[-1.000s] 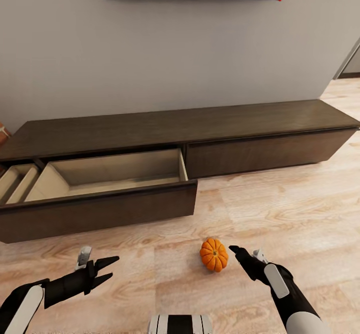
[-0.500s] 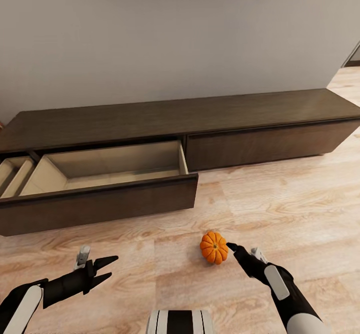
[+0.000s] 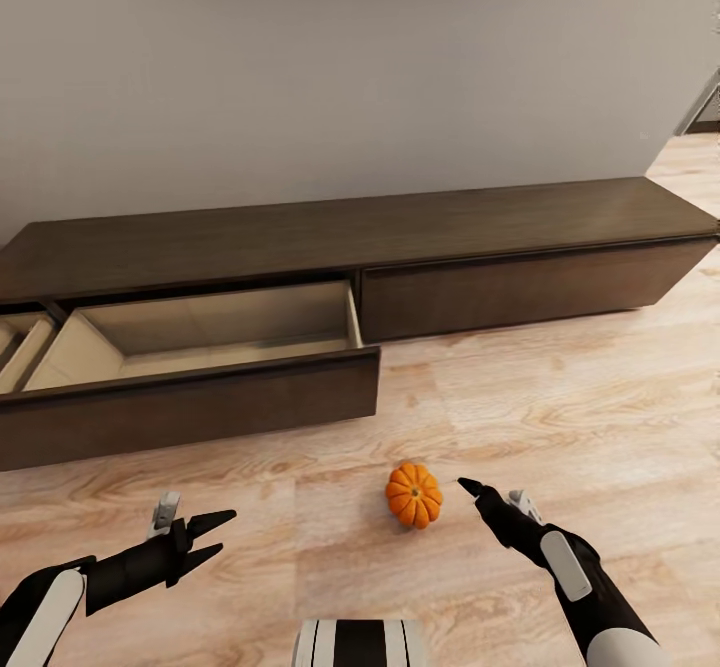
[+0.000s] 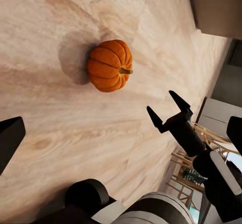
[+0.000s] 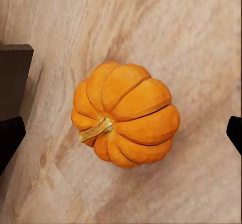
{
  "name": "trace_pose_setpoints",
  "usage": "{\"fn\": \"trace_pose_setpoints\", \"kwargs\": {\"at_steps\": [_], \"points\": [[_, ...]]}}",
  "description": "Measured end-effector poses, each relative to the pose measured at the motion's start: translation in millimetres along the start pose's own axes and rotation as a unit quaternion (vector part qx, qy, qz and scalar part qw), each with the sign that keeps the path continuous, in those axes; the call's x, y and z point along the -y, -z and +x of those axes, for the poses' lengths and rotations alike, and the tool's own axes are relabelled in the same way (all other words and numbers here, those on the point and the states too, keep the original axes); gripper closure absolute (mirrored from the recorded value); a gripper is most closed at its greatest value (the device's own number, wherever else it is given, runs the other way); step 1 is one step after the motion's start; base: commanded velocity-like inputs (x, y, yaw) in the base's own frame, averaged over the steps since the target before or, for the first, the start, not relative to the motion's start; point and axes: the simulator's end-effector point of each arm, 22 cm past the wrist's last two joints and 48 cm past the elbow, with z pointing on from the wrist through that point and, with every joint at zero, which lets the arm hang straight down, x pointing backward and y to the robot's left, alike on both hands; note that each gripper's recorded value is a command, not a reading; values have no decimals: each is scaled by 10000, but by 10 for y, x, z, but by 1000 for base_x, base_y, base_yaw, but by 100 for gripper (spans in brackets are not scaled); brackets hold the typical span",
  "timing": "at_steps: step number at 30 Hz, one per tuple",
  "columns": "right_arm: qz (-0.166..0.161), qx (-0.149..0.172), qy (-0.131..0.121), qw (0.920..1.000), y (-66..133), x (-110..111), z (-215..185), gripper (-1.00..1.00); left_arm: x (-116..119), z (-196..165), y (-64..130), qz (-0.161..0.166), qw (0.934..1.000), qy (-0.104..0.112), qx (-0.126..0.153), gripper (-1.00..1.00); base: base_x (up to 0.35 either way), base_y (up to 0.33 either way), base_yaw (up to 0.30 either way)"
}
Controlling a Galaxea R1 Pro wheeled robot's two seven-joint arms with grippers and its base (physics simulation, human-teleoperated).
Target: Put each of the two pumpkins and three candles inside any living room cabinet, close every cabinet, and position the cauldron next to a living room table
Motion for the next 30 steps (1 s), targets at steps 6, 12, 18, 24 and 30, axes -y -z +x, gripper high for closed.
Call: {"fn": "trace_pose_setpoints", "kwargs": {"at_steps": [6,12,18,24,30], "points": [[37,-10,3,10000,-12,0,26,-100,-2,-2,1,-3,10000,1,4,-100,0,-102,0],[37,-25,4,10000,-21,-16,52,-100,2,-3,3,-2,10000,-3,6,-100,20,-139,56],[21,-49,36,10000,-26,-48,79,-100,22,-11,9,12,10000,-21,18,-100,51,-80,146],[52,-240,243,9994,-93,-57,230,-100,-16,-53,32,-12,10000,2,65,-100,3,-4,12],[122,-319,233,9991,-151,42,302,-100,-129,-78,38,-78,9999,106,100,-100,0,0,1]]}}
